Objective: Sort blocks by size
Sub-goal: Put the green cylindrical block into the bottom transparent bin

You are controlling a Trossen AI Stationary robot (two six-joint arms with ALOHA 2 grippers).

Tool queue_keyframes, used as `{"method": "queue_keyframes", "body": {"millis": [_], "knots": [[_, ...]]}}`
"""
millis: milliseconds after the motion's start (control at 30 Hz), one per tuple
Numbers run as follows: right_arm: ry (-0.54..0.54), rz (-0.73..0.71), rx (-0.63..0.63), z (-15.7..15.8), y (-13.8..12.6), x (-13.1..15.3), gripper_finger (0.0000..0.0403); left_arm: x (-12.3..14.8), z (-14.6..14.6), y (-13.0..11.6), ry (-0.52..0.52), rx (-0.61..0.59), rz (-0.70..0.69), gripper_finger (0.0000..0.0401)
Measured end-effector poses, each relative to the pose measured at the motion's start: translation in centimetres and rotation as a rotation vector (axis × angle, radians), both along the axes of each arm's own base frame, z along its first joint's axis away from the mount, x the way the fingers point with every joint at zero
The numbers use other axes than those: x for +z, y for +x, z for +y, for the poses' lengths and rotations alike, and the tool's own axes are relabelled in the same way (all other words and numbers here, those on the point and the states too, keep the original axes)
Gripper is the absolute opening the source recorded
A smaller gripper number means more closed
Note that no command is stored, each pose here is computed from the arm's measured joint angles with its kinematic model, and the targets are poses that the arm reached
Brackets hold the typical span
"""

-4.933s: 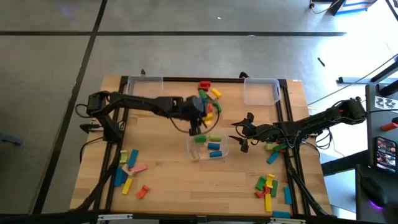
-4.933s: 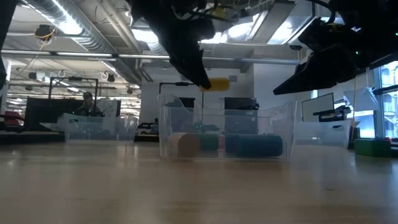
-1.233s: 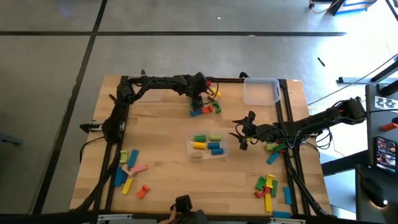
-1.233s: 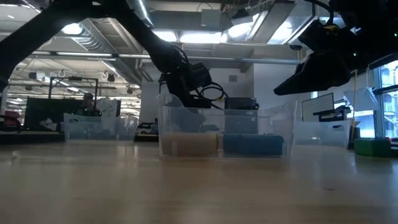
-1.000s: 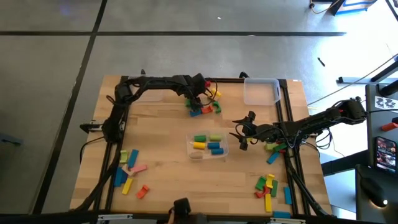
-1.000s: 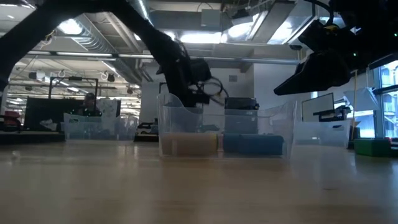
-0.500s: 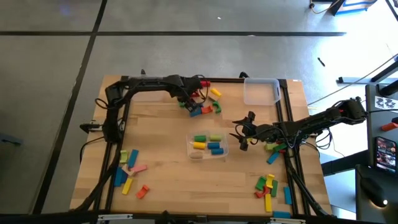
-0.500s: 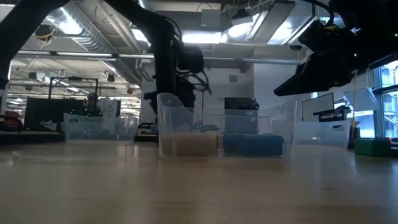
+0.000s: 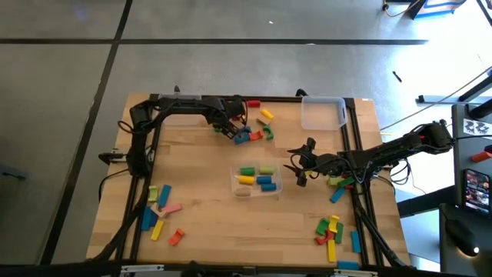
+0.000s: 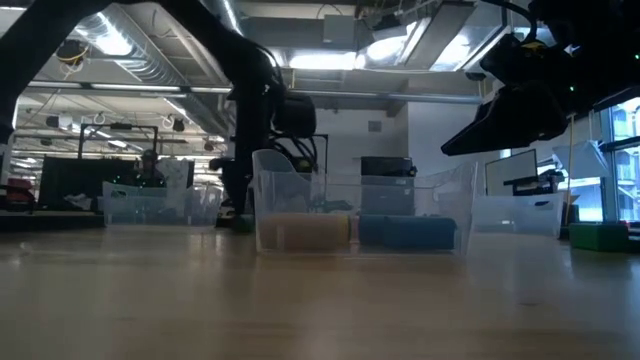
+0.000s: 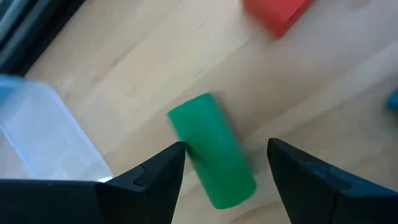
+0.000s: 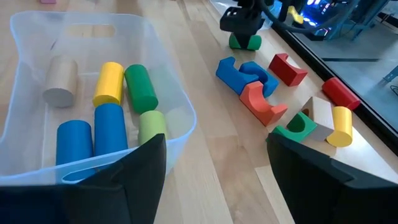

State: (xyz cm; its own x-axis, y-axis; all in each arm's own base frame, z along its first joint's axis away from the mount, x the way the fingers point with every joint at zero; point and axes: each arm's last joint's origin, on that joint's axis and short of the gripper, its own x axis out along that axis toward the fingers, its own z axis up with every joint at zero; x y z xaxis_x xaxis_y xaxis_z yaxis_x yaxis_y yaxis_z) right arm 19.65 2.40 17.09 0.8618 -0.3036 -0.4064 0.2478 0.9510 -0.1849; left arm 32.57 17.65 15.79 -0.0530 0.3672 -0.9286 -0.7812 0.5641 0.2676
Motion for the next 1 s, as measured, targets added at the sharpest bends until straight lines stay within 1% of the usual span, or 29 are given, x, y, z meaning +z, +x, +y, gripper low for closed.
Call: {"method": "queue_keyframes", "body": {"millis": [133,267,600,700,900,1000], "knots": [[0.0,0.0,0.0,0.0,0.0,0.0,0.0273,-0.8,0.0,-0.7,-0.013,0.03,0.021,0.0225],[0.0,0.0,0.0,0.0,0.0,0.0,0.0273,-1.3,-0.1,-1.0,-0.016,0.031,0.028,0.0225],[0.0,0.0,0.0,0.0,0.0,0.0,0.0273,-1.7,-0.1,-1.0,-0.011,-0.04,0.043,0.0223],[0.0,0.0,0.0,0.0,0.0,0.0,0.0273,-1.7,-0.2,-1.0,-0.011,-0.059,0.045,0.0205],[0.0,0.0,0.0,0.0,0.0,0.0,0.0273,-1.7,-0.2,-1.0,-0.015,-0.097,0.057,0.0144],[0.0,0.001,0.0,0.0,0.0,0.0,0.0273,-1.7,-0.1,-1.0,-0.014,-0.114,0.066,0.0124]]}}
